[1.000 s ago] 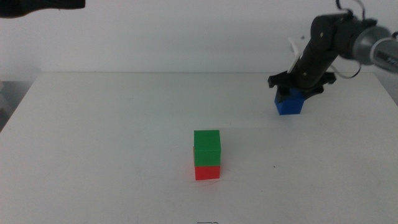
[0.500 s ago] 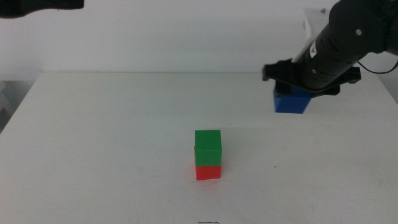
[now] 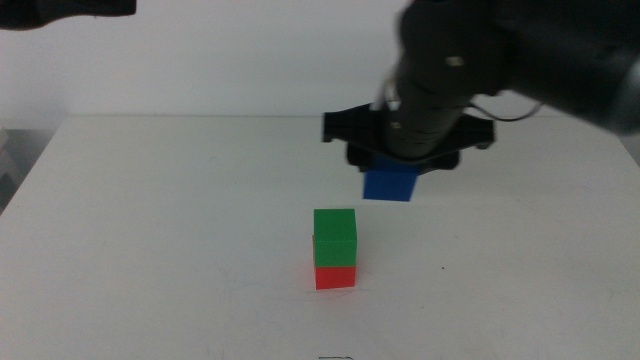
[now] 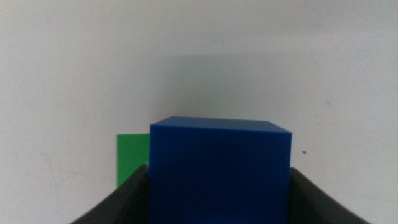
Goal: Stack red cubes first, then green, then blue cubes in a specific spot.
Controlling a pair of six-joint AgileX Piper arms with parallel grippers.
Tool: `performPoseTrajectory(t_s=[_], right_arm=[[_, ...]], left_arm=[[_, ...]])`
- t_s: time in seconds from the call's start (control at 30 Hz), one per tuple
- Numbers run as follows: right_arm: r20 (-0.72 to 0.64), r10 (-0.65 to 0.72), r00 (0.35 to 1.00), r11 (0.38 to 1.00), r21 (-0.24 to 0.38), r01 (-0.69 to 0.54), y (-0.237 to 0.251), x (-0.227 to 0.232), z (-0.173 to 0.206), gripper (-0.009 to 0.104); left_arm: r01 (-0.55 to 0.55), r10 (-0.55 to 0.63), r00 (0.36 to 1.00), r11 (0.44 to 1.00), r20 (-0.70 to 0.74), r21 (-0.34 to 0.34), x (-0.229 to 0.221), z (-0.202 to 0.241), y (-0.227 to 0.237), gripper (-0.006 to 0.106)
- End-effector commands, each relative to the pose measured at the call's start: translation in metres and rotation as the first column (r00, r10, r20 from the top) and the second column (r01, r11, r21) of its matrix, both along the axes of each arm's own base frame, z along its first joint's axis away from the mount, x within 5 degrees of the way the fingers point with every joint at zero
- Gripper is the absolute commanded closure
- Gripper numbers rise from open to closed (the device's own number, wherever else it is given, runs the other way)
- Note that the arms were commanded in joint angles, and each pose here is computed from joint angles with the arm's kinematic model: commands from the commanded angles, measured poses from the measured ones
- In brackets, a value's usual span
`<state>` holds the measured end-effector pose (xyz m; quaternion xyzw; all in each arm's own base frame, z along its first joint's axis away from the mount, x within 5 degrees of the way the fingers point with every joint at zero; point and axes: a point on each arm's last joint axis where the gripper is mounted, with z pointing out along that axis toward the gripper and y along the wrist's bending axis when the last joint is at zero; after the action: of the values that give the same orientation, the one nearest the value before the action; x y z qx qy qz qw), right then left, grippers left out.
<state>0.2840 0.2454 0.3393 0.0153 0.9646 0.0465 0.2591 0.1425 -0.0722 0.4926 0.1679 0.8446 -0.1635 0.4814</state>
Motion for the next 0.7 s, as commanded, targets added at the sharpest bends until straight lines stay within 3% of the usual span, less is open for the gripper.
performPoseTrajectory(t_s=[0.0,0.23,0.67], right_arm=[[0.082,-0.003,0.997,1.000,0.013,0.002,0.008,-0.002,0.025,0.096],[0.043,0.057,0.997,0.998,0.001,-0.057,0.046,-0.004,0.011,0.096],[0.000,0.055,0.998,0.998,-0.022,-0.055,0.057,0.002,-0.011,0.096]], left_arm=[[0.002,0.003,0.996,0.999,0.087,-0.051,-0.002,0.013,0.000,0.007],[0.002,0.003,0.996,0.999,0.087,-0.051,-0.002,0.013,0.000,0.007],[0.002,0.003,0.996,0.999,0.087,-0.051,-0.002,0.013,0.000,0.007]])
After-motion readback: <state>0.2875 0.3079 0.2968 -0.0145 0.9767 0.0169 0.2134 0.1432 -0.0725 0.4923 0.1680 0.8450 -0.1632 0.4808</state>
